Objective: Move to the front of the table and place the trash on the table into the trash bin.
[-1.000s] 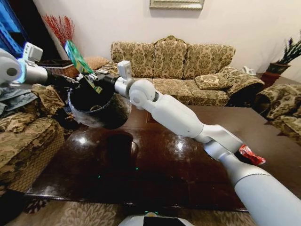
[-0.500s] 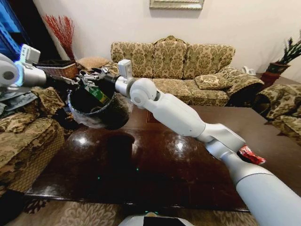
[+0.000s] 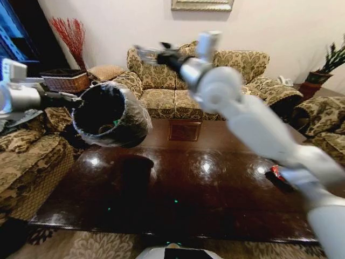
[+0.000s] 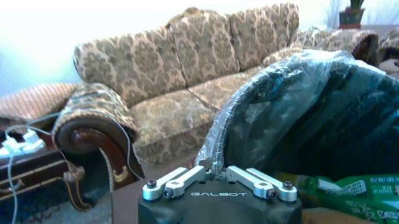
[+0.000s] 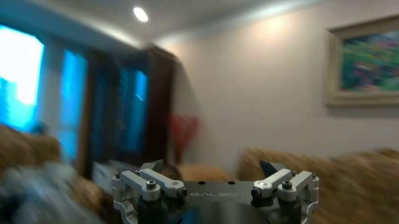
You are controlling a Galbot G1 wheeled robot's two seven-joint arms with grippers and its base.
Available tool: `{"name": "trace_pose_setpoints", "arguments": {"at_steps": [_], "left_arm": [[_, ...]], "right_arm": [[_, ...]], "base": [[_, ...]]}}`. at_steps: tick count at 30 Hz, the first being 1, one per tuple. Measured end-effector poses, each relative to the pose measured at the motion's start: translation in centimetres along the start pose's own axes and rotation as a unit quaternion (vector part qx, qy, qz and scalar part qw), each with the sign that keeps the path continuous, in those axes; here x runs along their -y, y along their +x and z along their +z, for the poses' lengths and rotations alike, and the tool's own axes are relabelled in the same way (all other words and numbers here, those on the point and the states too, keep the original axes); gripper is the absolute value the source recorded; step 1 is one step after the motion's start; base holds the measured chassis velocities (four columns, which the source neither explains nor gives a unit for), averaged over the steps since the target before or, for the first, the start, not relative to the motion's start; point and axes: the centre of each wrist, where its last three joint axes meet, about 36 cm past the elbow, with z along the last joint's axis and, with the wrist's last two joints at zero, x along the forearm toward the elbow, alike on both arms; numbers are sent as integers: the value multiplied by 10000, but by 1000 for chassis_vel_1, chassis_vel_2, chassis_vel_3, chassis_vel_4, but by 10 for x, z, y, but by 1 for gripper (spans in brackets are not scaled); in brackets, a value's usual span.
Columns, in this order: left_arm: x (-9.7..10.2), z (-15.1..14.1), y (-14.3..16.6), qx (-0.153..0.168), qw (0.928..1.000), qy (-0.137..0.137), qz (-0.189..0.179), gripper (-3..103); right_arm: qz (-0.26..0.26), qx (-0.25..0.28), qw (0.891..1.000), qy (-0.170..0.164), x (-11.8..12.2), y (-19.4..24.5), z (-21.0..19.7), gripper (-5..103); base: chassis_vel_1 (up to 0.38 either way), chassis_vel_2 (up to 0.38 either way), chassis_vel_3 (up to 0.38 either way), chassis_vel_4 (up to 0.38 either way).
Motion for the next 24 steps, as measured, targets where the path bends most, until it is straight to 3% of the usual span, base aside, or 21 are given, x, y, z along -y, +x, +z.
{"name": "trace_pose_setpoints", "arguments": {"at_steps": [1,3,4,7,15,24], "left_arm": [[0,0,0,0,10000,0,0,0],[4,19,10,112,9999,51,-83,0],[4,19,10,112,9999,51,-83,0],[4,37,15,153,9997,188,-67,0],[-12,46,23,230,9988,397,-171,0],[-16,49,19,150,9989,432,-142,0]], "right_arm": [[0,0,10000,0,0,0,0,100],[417,-612,9966,361,5,53,29,100],[417,-612,9966,361,5,53,29,100],[565,-980,9919,576,-16,101,42,100],[934,-1139,9881,433,-31,123,40,100],[1012,-1331,9856,239,-33,128,61,100]], "base": [[0,0,0,0],[0,0,0,0],[0,0,0,0],[0,0,0,0],[14,-7,-10,12],[122,-116,-143,131]]}}
